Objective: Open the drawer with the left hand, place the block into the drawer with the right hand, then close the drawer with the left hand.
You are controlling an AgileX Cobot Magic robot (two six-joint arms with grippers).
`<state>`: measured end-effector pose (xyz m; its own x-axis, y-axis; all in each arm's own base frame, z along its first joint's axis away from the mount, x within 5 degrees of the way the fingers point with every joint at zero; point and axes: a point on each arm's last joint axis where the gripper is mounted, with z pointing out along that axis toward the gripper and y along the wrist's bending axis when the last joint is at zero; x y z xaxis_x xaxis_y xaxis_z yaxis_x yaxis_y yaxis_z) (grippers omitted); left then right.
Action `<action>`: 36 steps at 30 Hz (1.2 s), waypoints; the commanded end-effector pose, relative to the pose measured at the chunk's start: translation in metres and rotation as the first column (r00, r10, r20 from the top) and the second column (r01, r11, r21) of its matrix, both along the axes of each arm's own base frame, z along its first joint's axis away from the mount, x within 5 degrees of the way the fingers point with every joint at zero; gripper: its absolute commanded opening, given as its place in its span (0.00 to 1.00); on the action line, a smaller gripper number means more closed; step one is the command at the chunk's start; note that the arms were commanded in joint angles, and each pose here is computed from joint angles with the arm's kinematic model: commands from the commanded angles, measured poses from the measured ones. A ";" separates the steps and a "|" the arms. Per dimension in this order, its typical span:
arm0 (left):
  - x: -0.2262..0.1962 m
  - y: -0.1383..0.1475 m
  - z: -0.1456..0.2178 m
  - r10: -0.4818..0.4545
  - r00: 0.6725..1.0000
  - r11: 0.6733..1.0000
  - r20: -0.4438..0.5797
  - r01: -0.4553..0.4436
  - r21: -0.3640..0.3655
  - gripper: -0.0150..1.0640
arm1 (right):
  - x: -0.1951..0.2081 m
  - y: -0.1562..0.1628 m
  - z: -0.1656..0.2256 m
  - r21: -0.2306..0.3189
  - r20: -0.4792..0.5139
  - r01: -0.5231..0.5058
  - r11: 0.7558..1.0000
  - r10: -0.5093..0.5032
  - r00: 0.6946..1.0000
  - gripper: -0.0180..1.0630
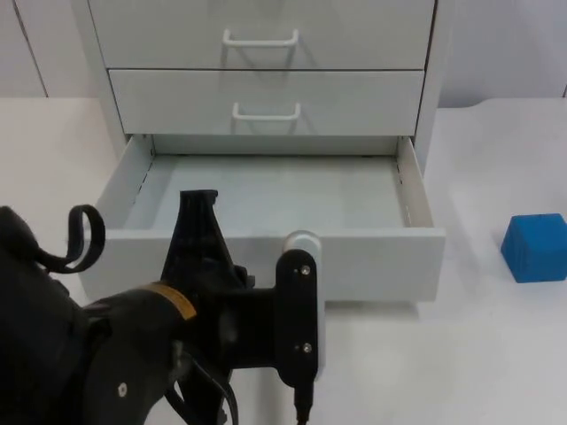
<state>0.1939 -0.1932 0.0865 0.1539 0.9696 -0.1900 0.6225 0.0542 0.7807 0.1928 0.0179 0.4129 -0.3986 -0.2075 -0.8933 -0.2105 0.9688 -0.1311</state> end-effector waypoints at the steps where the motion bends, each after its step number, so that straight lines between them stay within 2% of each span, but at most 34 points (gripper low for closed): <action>1: -0.008 0.000 0.000 0.025 0.998 0.999 -0.053 -0.026 -0.033 0.01 | -0.002 0.002 0.002 0.014 0.006 -0.009 1.000 0.009 1.000 0.99; 11: -0.007 0.000 0.001 0.031 0.999 0.998 -0.030 -0.033 -0.050 0.01 | -0.002 0.002 0.002 0.014 0.006 -0.009 1.000 0.009 1.000 0.99; 17: -0.005 0.003 0.002 0.068 0.998 0.996 -0.017 -0.069 -0.053 0.01 | -0.002 0.002 0.002 0.014 0.006 -0.009 1.000 0.009 1.000 0.99; 20: -0.005 0.003 0.002 0.070 0.997 0.996 -0.020 -0.071 -0.053 0.06 | -0.002 0.002 0.002 0.016 0.006 -0.009 1.000 0.009 1.000 0.99; 24: -0.008 0.001 -0.001 0.047 0.997 0.998 -0.054 -0.049 -0.046 0.22 | -0.002 0.002 0.002 0.016 0.006 -0.009 1.000 0.009 1.000 0.99; 33: -0.008 0.002 -0.002 0.059 0.996 0.997 -0.073 -0.063 -0.046 0.24 | -0.002 0.002 0.002 0.016 0.006 -0.009 1.000 0.009 1.000 0.99; 34: -0.008 0.003 -0.002 0.066 0.995 0.997 -0.074 -0.069 -0.044 0.27 | -0.002 0.002 0.002 0.016 0.006 -0.009 1.000 0.009 1.000 0.99; 36: -0.008 0.005 -0.002 0.093 0.993 0.995 -0.076 -0.096 -0.037 0.38 | -0.002 0.002 0.002 0.016 0.006 -0.009 1.000 0.009 1.000 0.99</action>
<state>0.1868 -0.1912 0.0832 0.0849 0.9686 -0.2336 0.6729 0.1172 0.7304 0.1926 0.0184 0.4128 -0.4001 -0.2010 -0.8941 -0.2128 0.9694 -0.1227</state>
